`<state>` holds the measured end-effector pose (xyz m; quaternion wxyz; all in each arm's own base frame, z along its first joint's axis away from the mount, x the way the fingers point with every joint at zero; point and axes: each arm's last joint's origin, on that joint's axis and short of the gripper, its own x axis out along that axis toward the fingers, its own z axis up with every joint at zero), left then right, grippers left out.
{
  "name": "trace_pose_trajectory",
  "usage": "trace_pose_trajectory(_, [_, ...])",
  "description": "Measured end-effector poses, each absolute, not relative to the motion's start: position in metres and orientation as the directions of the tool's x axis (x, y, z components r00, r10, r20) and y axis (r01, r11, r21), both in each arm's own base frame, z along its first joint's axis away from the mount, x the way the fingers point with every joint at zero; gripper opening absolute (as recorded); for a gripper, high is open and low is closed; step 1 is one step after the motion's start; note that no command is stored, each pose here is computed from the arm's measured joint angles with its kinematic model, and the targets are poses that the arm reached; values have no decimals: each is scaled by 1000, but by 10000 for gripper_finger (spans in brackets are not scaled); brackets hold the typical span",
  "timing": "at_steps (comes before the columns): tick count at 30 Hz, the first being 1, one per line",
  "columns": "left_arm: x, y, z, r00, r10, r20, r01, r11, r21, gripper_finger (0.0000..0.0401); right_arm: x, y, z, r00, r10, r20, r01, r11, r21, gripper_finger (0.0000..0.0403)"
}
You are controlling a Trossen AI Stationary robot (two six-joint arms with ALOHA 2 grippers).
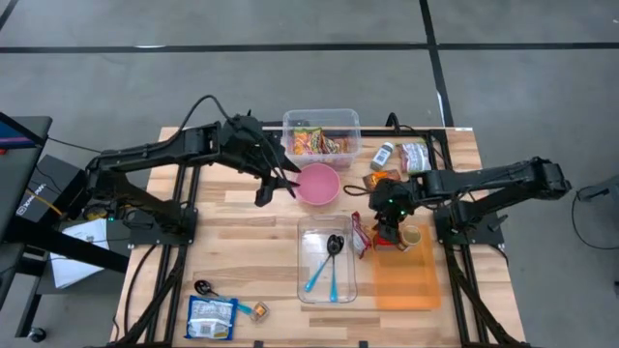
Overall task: Pick & Place Food Item
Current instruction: Put the red noodle pack into the top transparent bin
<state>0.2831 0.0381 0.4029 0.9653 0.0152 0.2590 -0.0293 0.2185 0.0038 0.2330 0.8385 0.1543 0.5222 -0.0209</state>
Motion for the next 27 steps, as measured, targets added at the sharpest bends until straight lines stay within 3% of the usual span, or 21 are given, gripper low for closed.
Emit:
trace_pose_trajectory(17, [279, 33, 408, 875, -58, -480, 70, 998, 7, 172, 241, -10, 204, 383, 282, -880, 82, 938, 336, 172])
trace_pose_trajectory(27, [279, 33, 408, 875, -58, -480, 70, 998, 6, 172, 250, -9, 190, 346, 290, -892, 83, 938, 338, 172])
